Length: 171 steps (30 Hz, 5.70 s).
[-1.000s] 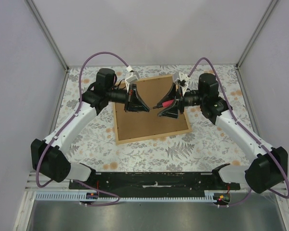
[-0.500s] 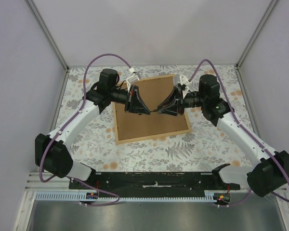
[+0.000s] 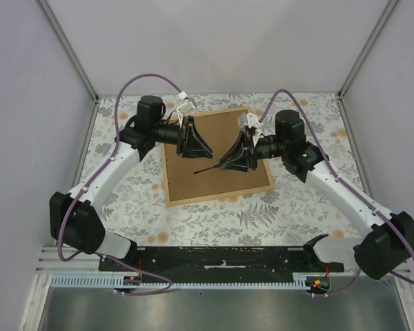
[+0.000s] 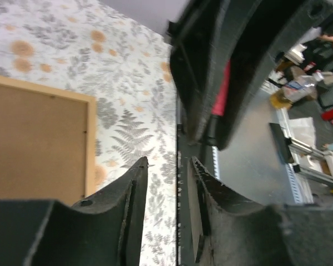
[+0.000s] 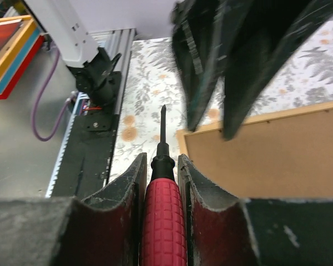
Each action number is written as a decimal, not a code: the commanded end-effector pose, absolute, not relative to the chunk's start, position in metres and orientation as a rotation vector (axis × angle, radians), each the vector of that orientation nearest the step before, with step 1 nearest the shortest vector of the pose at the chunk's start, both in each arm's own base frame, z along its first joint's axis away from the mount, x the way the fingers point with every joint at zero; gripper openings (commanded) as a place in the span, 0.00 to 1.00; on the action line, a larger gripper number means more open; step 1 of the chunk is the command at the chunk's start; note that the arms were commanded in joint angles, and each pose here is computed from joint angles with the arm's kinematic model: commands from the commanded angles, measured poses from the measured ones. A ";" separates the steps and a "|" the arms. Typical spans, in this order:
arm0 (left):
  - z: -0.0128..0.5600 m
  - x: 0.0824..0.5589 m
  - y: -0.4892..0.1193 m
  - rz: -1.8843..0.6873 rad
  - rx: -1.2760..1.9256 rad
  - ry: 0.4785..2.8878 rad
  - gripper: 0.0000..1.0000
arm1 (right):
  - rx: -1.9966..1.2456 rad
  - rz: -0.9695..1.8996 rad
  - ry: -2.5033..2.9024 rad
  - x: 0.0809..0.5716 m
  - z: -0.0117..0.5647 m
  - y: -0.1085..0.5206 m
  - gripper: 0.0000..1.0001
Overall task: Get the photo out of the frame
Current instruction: Pick up the screwdriver from the center of the board, then release the photo frame item from the photo frame.
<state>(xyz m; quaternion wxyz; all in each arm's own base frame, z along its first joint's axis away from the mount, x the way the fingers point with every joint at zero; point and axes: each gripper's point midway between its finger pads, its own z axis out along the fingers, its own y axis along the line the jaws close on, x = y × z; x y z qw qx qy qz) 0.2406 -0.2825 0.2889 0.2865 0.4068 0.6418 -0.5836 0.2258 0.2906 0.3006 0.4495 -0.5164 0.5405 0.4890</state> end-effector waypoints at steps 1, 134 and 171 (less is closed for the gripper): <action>0.325 0.284 -0.256 -1.375 0.983 1.635 0.46 | -1.262 1.289 1.369 0.220 0.300 0.296 0.00; 0.027 0.334 -0.102 -0.645 0.525 2.502 0.47 | -0.769 1.431 2.067 0.321 0.058 0.405 0.00; 0.027 0.333 -0.105 -0.680 0.529 2.503 0.47 | -0.828 1.430 2.080 0.312 0.049 0.420 0.00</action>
